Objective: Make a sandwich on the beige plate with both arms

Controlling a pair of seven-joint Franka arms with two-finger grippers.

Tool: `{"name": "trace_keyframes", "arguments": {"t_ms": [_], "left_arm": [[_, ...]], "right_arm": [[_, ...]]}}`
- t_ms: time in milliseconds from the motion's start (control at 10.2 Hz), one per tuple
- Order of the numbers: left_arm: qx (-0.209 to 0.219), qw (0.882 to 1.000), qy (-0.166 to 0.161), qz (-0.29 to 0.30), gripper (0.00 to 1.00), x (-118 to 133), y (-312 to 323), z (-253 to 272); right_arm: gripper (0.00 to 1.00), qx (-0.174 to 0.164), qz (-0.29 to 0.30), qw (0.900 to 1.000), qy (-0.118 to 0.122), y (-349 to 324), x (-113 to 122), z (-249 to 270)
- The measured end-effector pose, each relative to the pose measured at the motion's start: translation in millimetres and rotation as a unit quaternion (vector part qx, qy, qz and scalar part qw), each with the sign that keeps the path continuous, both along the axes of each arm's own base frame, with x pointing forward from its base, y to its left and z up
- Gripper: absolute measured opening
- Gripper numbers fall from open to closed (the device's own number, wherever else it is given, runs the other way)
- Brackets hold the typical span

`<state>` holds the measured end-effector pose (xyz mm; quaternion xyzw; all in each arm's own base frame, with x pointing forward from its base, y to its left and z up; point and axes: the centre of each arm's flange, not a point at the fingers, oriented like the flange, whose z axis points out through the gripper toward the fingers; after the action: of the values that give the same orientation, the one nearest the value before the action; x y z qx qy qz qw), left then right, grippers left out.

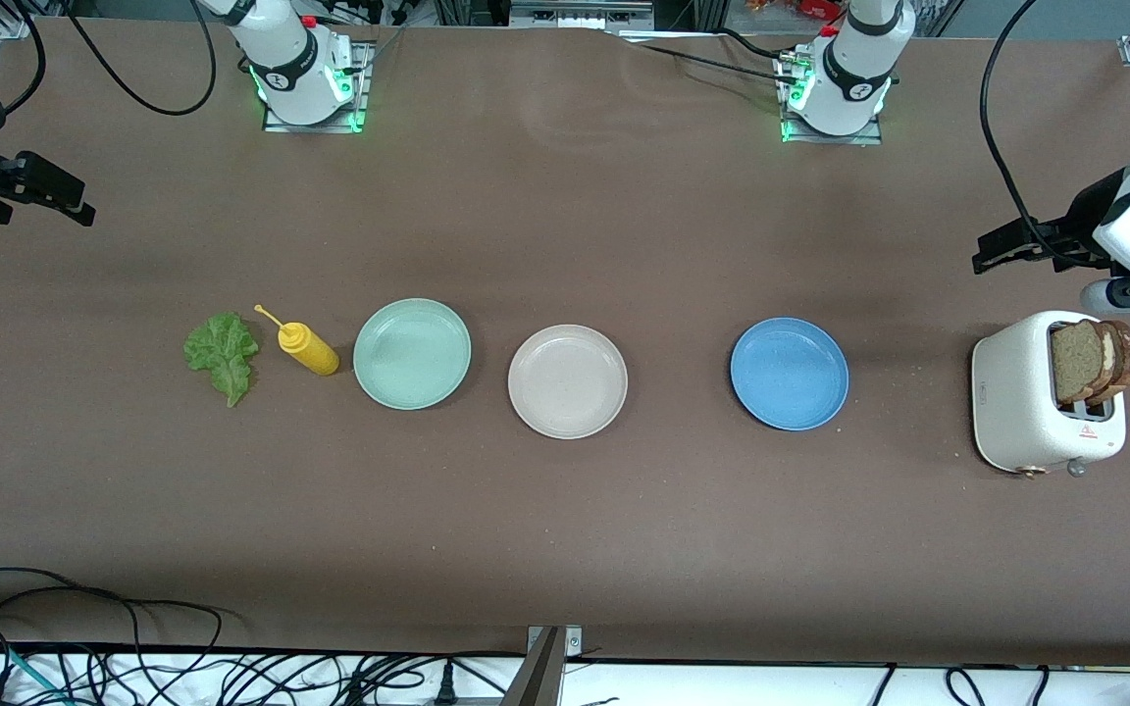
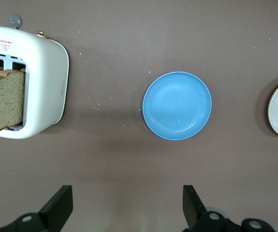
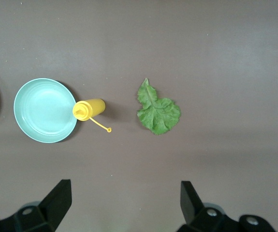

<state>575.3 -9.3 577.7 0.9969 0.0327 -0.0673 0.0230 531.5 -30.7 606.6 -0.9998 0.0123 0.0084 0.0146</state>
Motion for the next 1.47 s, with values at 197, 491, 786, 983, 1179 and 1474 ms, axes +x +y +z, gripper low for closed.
{"name": "trace_keyframes", "arguments": {"t_ms": [197, 491, 786, 983, 1179, 1474], "left_arm": [[0.000, 1.000, -0.001, 0.000, 1.00, 0.2, 0.0, 0.1], [0.000, 1.000, -0.002, 0.000, 1.00, 0.4, 0.0, 0.2], [0.000, 1.000, -0.009, 0.000, 1.00, 2.0, 0.0, 1.3], [0.000, 1.000, -0.010, 0.001, 1.00, 2.4, 0.1, 1.5], [0.000, 1.000, -0.011, 0.001, 1.00, 2.6, 0.1, 1.6], [0.000, 1.000, -0.012, 0.001, 1.00, 2.9, 0.1, 1.8]], "right_arm": [[1.00, 0.000, 0.000, 1.000, 0.000, 0.0, 0.0, 0.1], [1.00, 0.000, 0.000, 1.000, 0.000, 0.0, 0.0, 0.1], [1.00, 0.000, 0.000, 1.000, 0.000, -0.1, 0.0, 0.1], [1.00, 0.000, 0.000, 1.000, 0.000, -0.2, 0.0, 0.1], [1.00, 0.000, 0.000, 1.000, 0.000, -0.3, 0.0, 0.1], [1.00, 0.000, 0.000, 1.000, 0.000, -0.3, 0.0, 0.1]]}}
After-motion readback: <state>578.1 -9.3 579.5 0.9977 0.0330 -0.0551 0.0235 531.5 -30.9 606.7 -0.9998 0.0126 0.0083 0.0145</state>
